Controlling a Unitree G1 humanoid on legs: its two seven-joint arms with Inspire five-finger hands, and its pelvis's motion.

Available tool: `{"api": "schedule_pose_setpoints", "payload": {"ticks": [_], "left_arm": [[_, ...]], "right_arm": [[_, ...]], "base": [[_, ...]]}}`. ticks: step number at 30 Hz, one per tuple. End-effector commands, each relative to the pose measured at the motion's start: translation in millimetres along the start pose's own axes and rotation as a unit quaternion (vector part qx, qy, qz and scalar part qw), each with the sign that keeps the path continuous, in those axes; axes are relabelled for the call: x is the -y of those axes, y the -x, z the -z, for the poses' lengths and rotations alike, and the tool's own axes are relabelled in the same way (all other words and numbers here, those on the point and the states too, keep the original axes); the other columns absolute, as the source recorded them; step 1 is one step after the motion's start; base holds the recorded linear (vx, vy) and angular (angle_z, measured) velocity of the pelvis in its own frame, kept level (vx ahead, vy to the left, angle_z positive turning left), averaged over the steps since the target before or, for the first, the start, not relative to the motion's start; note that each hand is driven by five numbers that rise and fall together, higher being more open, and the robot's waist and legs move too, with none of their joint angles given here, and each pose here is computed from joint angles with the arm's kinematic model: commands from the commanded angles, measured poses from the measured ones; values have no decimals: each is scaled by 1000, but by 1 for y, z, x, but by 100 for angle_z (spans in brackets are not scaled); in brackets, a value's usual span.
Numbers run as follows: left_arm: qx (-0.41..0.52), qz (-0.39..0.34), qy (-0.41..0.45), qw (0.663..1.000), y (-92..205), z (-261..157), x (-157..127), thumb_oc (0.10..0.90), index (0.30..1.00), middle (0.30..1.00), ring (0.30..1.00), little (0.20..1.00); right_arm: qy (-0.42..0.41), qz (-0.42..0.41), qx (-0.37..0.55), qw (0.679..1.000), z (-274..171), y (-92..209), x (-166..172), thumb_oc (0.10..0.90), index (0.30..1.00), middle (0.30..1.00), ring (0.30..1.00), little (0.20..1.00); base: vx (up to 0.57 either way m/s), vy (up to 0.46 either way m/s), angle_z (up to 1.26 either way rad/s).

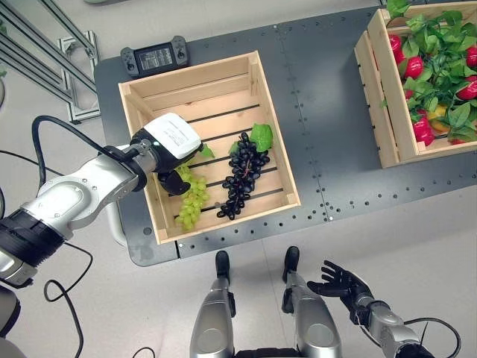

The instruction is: Pick up the fruits from the basket on one side to the basket on the other side

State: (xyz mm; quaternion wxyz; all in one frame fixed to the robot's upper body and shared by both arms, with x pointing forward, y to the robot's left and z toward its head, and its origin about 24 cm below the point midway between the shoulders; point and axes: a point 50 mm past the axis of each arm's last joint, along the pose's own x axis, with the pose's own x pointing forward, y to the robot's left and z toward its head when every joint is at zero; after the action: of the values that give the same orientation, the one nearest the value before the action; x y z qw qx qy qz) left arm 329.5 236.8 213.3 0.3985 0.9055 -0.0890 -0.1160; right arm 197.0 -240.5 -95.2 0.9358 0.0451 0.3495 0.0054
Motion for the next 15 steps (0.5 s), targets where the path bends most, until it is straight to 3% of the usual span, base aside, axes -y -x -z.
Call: {"api": "schedule_pose_setpoints", "payload": {"ticks": [1,11,15], "left_arm": [[-72,-61,-55,994,11,41,-31,800,900,900,900,900],[24,51,-55,997,0,15,-26,800,900,900,900,900],[13,59,-77,995,2,18,-34,800,900,900,900,900]], "right_arm": [[-8,-13,-1,1000,10,9,5,800,900,900,900,900],[2,-15,8,1000,-2,3,4,800,900,900,900,900],[1,-14,9,1000,-3,3,6,800,900,900,900,900]], "base": [[0,0,0],[-3,-1,1],[-3,-2,1]]}}
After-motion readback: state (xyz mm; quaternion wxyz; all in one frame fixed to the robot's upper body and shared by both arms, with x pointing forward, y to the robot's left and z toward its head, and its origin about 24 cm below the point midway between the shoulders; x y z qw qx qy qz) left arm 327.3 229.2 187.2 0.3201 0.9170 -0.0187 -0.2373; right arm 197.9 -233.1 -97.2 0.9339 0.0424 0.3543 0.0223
